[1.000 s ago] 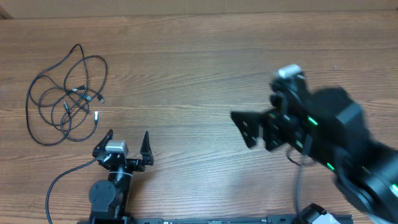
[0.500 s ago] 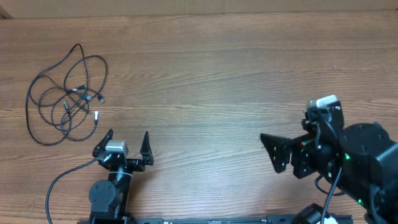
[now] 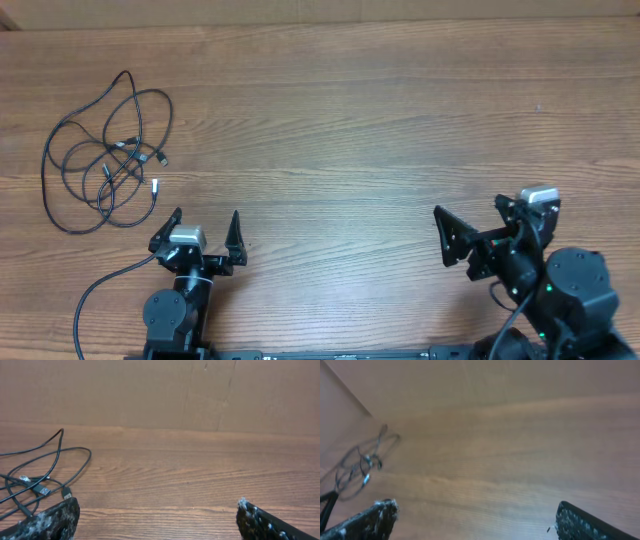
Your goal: Untangle cables
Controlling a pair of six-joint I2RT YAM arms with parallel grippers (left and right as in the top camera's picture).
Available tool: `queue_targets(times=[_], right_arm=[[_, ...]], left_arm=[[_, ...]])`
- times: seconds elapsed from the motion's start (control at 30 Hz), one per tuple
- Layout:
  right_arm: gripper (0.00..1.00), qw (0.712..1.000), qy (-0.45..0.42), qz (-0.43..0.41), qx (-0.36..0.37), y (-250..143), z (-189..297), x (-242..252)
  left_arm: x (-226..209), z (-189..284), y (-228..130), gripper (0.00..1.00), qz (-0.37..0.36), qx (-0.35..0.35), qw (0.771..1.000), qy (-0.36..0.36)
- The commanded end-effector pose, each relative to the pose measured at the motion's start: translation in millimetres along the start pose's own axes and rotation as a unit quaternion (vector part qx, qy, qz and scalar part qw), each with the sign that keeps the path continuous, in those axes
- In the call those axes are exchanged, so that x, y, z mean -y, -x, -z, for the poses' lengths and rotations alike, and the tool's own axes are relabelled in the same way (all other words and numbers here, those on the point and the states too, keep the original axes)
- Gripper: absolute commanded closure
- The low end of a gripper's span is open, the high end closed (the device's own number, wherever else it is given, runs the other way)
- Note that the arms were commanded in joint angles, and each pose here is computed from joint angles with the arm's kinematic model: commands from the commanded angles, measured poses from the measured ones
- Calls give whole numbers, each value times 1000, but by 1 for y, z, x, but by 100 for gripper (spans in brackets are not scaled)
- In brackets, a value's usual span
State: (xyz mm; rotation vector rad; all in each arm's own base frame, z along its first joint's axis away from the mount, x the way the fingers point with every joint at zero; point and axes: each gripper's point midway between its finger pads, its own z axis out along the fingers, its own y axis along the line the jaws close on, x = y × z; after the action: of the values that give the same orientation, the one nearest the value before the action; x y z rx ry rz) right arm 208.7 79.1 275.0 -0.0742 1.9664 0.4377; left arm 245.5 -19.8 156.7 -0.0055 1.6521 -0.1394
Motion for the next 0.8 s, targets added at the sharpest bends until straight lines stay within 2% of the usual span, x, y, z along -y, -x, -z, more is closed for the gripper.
queue_targets(times=[0.0,0.2,0.43,0.63,0.77], right_arm=[[0,1000,18,3,18,-18,-6,3],[0,995,46,35,78,-32,-11,3],[0,974,57,94,197,-3,7,-2],[0,942,66,147,294,22,17,-9],[0,934,55,149,320,16,6,0]], left_arm=[[-3,0,-1,1,-13,1,1000,6],[-3,0,-1,0,-13,1,1000,6],[-3,0,-1,0,-13,1,1000,6],[-3,0,-1,0,-13,1,1000,6],[-3,0,-1,1,-13,2,1000,6]])
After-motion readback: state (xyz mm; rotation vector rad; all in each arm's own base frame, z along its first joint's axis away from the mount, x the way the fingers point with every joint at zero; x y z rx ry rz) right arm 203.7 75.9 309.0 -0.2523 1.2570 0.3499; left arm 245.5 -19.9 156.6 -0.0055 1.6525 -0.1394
